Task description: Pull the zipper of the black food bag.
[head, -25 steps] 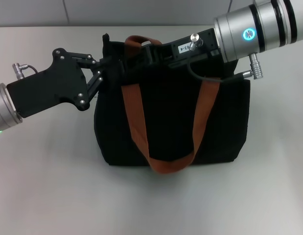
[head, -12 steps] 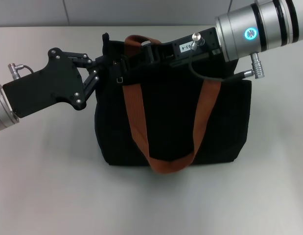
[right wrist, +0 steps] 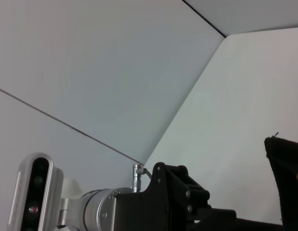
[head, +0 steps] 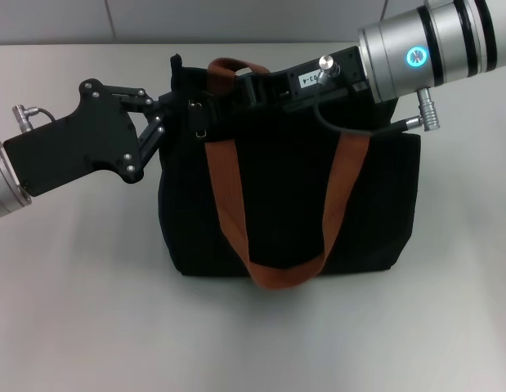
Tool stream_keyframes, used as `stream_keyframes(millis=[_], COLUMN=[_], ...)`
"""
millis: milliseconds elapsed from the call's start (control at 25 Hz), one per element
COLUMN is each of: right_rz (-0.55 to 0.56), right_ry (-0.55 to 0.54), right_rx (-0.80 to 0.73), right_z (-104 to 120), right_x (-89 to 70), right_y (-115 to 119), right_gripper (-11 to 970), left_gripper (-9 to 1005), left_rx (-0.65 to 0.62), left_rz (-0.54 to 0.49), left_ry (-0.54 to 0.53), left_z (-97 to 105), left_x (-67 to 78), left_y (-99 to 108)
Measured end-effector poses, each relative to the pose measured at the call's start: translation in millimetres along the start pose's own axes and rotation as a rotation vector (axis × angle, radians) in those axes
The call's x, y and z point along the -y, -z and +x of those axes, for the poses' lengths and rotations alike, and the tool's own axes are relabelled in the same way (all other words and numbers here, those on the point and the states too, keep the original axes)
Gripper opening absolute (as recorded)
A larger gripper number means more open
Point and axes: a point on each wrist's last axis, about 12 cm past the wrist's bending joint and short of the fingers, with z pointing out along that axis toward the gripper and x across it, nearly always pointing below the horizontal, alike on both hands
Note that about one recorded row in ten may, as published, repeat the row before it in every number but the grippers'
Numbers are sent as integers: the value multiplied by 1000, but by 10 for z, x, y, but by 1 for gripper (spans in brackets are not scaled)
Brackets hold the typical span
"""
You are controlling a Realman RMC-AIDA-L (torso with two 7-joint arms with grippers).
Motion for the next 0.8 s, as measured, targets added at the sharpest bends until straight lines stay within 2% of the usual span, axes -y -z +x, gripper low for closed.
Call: stream_keyframes(millis=[280, 480, 720, 800], right_rz=[3, 9, 22, 36], right_ry=[6, 22, 50, 58], right_rx=[0, -4, -5, -9], right_z=[-7, -10, -38, -49], right_x=[-5, -5, -24, -25], right_y=[1, 5, 20, 28], right_gripper=[80, 78, -1, -1], left_gripper=[83, 85, 87, 88], left_rx=[0, -1, 0, 0], left_rz=[-1, 3, 1, -1], left_ry=[0, 1, 1, 1], left_z=[1, 2, 1, 2], left_x=[1, 6, 6, 6], left_y=[3, 2, 4, 7])
